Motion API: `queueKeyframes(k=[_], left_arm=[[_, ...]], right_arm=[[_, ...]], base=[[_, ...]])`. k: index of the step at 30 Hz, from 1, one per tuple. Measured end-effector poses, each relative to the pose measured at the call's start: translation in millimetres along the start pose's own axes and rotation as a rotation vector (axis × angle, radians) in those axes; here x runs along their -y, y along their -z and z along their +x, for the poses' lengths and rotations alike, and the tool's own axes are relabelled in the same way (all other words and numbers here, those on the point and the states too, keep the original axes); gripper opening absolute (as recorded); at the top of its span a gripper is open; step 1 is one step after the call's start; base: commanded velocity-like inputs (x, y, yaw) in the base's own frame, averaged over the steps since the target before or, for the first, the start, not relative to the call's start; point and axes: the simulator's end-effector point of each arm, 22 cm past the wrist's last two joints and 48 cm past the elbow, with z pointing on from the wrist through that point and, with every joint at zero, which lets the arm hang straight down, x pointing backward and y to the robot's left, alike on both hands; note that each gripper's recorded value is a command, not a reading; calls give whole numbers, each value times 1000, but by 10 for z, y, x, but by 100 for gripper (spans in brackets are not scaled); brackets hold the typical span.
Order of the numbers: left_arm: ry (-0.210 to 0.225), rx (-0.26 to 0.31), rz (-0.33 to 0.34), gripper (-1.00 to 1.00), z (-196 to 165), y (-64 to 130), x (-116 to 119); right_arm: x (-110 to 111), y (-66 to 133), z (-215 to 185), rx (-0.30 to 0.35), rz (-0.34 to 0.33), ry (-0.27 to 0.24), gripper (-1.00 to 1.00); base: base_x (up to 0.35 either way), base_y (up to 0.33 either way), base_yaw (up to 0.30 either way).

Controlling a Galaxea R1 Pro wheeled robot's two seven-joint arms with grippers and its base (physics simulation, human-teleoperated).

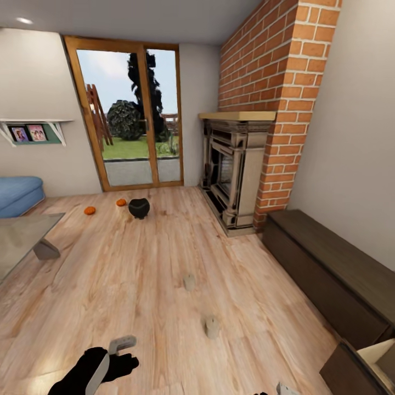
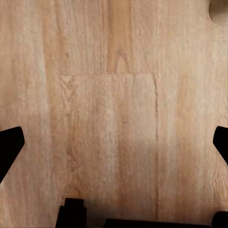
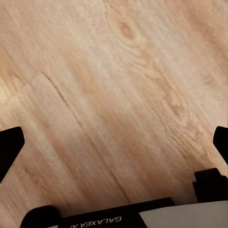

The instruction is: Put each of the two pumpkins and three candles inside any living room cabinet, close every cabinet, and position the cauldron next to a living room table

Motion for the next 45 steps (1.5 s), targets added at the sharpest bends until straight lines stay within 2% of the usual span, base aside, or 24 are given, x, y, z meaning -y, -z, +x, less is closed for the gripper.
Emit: queueKeyframes(k=[10, 24, 45], left_arm=[[0, 10, -1, 100, -25, 0, -7], [1, 4, -2, 100, -1, -20, -12], [3, -19, -8, 100, 90, -93, -47]], right_arm=[[9, 1, -3, 0, 1, 0, 100], [4, -11, 15, -5, -3, -1, 100], [52, -56, 91, -24, 5, -6, 100]], base=[[278, 28, 292], [55, 77, 273], [174, 103, 159]])
